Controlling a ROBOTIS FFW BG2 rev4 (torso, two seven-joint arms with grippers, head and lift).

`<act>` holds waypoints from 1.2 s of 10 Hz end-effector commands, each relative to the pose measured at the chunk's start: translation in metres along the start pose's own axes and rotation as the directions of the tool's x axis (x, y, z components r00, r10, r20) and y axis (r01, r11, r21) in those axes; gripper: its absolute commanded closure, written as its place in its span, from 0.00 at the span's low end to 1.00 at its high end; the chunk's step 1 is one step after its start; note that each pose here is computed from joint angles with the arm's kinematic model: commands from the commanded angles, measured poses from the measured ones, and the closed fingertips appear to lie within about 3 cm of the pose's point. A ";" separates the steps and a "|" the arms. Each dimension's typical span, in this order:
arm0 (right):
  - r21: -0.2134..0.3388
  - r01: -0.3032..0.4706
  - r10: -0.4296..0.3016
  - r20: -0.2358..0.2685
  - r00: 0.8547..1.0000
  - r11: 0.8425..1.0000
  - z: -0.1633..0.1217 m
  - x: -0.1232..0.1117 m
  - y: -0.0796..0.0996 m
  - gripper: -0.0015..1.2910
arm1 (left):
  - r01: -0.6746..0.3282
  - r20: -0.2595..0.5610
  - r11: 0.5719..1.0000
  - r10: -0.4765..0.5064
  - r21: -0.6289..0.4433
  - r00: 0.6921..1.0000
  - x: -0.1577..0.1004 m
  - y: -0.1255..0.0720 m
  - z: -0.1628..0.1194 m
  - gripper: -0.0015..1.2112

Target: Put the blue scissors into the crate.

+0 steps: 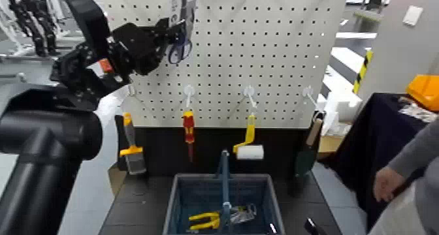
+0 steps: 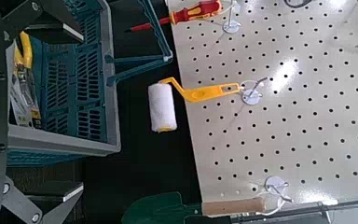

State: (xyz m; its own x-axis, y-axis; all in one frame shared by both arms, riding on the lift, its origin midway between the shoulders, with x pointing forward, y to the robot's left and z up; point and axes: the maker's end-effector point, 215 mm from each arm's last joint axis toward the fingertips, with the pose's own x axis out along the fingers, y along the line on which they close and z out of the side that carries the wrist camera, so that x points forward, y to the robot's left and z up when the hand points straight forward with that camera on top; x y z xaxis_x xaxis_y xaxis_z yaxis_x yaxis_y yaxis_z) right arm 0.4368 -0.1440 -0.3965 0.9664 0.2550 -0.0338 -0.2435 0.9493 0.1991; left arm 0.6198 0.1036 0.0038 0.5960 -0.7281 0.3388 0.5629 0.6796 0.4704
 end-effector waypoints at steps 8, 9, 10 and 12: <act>0.003 -0.002 0.002 -0.008 1.000 1.000 -0.002 0.000 -0.001 0.14 | -0.012 -0.019 0.977 0.008 -0.213 1.000 -0.024 -0.057 -0.025 0.98; 0.000 -0.006 0.006 -0.011 1.000 1.000 -0.002 0.000 0.000 0.14 | -0.010 -0.036 0.961 0.000 -0.277 0.999 -0.032 -0.074 -0.038 0.98; -0.001 -0.006 0.006 -0.012 1.000 1.000 -0.002 -0.001 -0.001 0.14 | -0.014 -0.063 0.940 -0.008 -0.341 0.998 -0.042 -0.091 -0.056 0.98; -0.001 -0.010 0.010 -0.018 1.000 1.000 -0.003 -0.001 0.000 0.14 | -0.024 -0.114 0.888 -0.032 -0.458 0.993 -0.061 -0.124 -0.088 0.98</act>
State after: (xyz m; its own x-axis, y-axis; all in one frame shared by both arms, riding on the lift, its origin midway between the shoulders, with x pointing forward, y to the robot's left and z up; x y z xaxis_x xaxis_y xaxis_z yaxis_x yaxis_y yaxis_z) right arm 0.4360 -0.1442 -0.3987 0.9630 0.2654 -0.0468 -0.2515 0.9475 0.1975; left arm 0.5683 0.0735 -0.1324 0.6363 -0.7302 0.2487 0.7399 0.6690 0.0712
